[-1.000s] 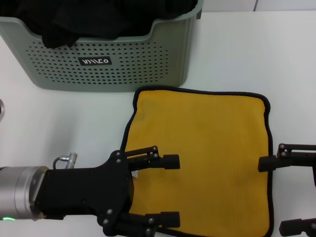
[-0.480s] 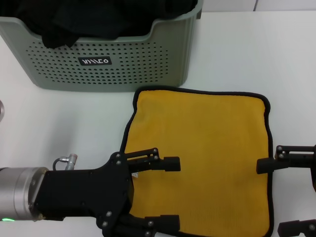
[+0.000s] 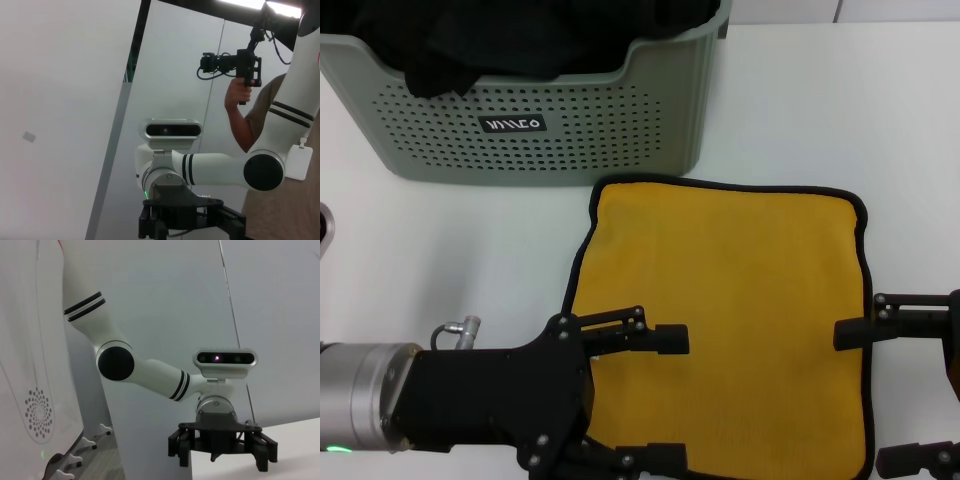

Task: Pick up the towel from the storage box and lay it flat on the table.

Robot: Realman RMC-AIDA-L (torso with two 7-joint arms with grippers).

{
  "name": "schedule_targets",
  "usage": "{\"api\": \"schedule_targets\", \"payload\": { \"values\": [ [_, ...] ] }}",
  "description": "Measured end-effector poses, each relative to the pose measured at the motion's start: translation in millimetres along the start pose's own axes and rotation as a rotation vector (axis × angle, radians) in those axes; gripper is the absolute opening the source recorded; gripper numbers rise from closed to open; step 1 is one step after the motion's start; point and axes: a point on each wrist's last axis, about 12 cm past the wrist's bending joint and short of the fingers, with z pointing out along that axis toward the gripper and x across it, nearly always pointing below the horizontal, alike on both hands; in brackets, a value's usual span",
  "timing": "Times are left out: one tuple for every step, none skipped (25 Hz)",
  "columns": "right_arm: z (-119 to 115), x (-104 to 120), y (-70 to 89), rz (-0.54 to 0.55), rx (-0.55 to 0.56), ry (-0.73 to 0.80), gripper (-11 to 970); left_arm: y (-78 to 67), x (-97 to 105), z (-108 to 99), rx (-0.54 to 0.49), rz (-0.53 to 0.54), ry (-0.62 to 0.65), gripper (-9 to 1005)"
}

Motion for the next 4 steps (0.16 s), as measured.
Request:
{"api": "schedule_targets", "payload": {
  "values": [
    [0.2,0.1,0.0,0.0,0.0,-0.001,886,-0.2,0.4,-0.1,-0.001,-0.002,-0.001,849],
    [0.2,0.3,0.0,0.002,0.0,-0.001,886,-0.3,0.7,-0.1,-0.001,-0.002,-0.001,849],
    [0.3,0.7,0.1,0.004,0.0,-0.002,886,-0.3,0.7,-0.1,-0.002,-0.002,-0.001,849],
    [0.3,1.1,0.1,0.006,0.0,-0.004,886,-0.4,0.9,0.0,-0.002,-0.003,-0.002,849]
  ]
}}
